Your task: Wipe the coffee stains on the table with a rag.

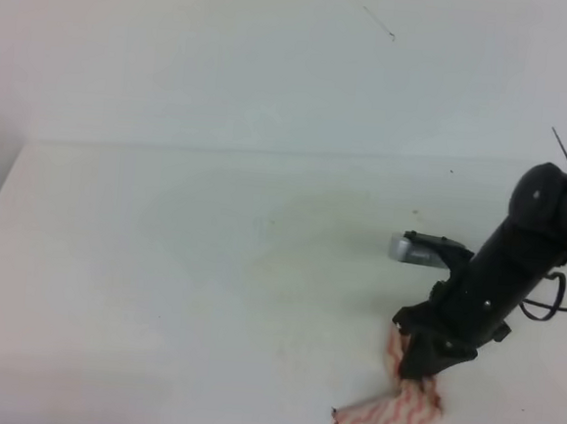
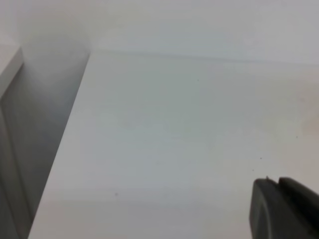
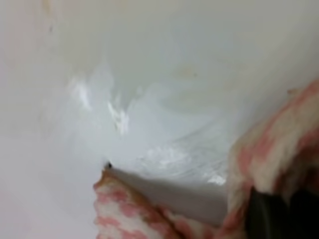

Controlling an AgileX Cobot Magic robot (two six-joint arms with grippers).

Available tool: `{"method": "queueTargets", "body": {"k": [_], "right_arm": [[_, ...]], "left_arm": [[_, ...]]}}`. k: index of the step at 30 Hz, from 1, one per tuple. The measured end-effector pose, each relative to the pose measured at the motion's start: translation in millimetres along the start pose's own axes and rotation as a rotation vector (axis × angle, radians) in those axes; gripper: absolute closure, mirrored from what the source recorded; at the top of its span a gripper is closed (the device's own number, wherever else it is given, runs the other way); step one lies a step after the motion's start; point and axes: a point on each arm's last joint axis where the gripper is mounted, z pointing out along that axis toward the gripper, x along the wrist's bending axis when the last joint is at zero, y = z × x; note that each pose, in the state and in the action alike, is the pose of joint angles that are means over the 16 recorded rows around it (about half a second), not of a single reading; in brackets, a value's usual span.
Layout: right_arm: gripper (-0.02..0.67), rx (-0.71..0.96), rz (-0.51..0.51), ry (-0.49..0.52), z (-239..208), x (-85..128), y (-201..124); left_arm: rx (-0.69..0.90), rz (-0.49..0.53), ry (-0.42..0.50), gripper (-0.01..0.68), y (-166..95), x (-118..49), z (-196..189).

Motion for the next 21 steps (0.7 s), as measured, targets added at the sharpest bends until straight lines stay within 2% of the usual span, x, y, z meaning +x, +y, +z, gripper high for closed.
{"method": "queueTargets", "body": {"k": [6, 11, 17, 21], "right_arm": [[0.648, -0.266, 0.01, -0.081, -51.5, -13.1, -17.3], [0.647, -0.457, -0.07, -0.161, -101.5, -22.8, -26.4], [0.638, -0.556, -0.166, -0.246, -130.9, -34.2, -32.0], [0.579, -0.561, -0.206, -0.267, -130.9, -40.2, -31.5]], "left_arm": [[0.001, 0.0, 0.0, 0.675, 0.7, 0.0, 0.0], [0.0, 0.0, 0.0, 0.675, 0.7, 0.0, -0.2], [0.002, 0.0, 0.0, 0.675, -0.1, 0.0, 0.1], [0.004, 0.0, 0.001, 0.675, -0.2, 0.0, 0.2]]}}
